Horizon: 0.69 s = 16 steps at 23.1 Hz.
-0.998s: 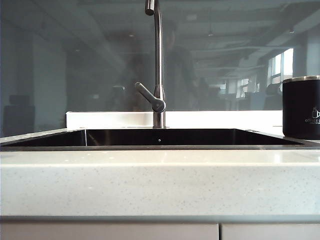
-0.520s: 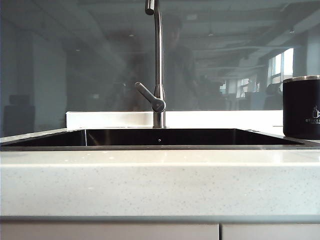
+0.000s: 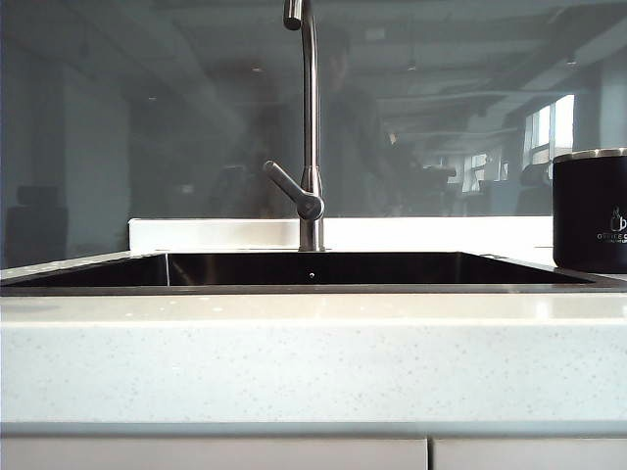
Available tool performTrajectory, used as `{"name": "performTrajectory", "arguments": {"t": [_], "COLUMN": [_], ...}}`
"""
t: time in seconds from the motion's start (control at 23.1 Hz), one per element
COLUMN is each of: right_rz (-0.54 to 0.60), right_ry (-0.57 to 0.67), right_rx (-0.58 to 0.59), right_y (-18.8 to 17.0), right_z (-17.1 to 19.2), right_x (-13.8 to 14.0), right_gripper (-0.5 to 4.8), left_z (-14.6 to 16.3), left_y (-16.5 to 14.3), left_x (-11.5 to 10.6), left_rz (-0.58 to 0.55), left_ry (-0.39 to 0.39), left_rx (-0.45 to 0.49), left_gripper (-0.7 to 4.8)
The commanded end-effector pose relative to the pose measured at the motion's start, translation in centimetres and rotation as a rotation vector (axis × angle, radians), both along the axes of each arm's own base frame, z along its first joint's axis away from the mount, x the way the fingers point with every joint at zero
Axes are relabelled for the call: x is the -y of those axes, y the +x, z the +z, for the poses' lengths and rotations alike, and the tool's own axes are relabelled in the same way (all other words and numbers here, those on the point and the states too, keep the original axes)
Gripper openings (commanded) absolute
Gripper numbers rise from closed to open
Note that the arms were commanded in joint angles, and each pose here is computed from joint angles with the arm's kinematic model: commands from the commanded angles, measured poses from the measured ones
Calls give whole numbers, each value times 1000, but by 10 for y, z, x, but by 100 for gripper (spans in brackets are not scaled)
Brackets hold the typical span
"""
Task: Pick up the mug next to the sink, go to the faucet to get some water, pour the water into the sink, and finally put the mug back to its place.
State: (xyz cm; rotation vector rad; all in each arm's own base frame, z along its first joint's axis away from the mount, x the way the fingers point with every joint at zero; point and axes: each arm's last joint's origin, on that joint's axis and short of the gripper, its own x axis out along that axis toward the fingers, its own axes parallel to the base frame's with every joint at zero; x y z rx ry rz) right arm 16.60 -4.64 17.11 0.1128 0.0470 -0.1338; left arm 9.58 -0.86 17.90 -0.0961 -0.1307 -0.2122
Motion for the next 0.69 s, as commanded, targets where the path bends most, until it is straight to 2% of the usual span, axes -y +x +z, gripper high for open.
{"name": "performTrajectory", "arguments": {"t": [0.04,0.3,0.69], "right_rz": [102,115,115], "right_ry": [-35,-26,-20], "right_rx": [111,87,61], "right_y": [14,44,66], "right_z": [1,-12,-16], "right_x": [2,11,18], "right_gripper": [181,181,181], "left_z": [2,3,3], "left_y": [0,0,0], "left_x": [0,0,0], "left_rz": [-2,-3,-3], "left_ry": [0,-1,-1], "left_rx": [16,24,23], "left_gripper": [-6,-6,-6]}}
